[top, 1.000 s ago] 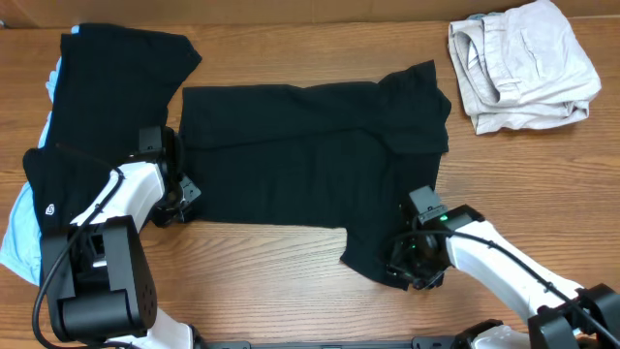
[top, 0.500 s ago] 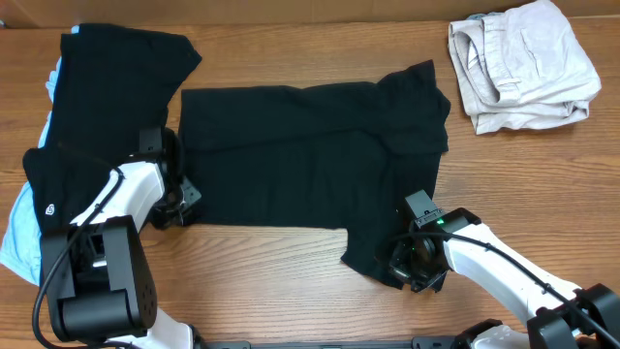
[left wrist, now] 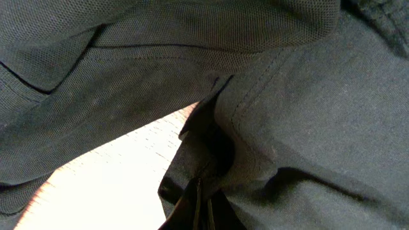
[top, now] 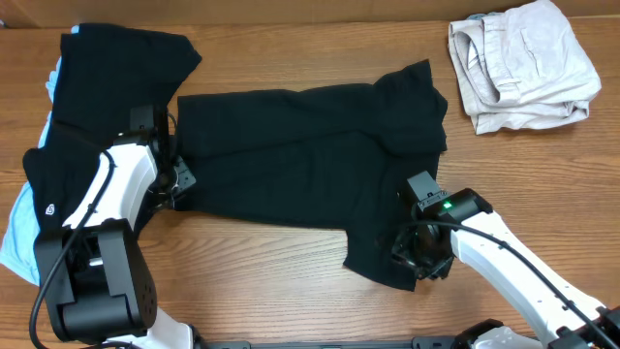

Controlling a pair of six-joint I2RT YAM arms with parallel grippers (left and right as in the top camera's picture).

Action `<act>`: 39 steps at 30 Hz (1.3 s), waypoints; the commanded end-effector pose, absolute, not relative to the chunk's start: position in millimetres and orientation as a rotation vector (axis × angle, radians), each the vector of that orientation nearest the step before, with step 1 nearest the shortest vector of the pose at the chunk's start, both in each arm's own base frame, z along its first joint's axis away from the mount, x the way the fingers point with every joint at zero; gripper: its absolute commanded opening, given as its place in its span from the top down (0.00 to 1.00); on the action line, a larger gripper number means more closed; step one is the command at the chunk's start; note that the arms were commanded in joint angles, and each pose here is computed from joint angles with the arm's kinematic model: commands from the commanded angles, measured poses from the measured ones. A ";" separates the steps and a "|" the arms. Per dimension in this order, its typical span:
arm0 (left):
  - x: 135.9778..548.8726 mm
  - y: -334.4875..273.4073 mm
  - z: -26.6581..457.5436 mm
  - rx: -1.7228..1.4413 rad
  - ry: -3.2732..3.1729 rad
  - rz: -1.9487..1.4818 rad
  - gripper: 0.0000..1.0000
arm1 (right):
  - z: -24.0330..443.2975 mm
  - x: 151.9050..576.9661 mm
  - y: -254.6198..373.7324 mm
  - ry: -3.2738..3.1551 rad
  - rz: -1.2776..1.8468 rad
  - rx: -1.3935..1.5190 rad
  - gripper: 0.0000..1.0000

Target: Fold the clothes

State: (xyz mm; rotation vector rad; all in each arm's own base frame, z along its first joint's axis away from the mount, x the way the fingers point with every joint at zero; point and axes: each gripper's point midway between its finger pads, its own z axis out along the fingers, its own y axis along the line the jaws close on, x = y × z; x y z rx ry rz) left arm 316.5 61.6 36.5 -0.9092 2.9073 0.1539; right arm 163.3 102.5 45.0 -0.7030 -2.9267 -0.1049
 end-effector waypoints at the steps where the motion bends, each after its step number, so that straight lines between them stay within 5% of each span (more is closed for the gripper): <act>1: 320.2 59.6 39.7 -0.877 2.907 0.131 0.96 | 34.4 150.3 98.4 -2.894 -0.075 -0.696 0.55; 17: 319.2 59.1 39.6 -0.879 2.912 0.129 0.96 | 4.1 125.1 101.7 -2.812 -0.141 -0.730 0.50; 25: 318.7 57.8 39.4 -0.879 2.916 0.119 0.96 | 3.1 129.0 103.1 -2.828 -0.156 -0.731 0.62; 36: 320.3 56.8 39.4 -0.878 2.912 0.107 0.96 | -4.0 126.2 92.5 -2.850 -0.088 -0.738 0.60; 39: 321.0 56.9 39.5 -0.878 2.909 0.106 0.96 | -5.6 126.4 92.3 -2.854 -0.090 -0.740 0.74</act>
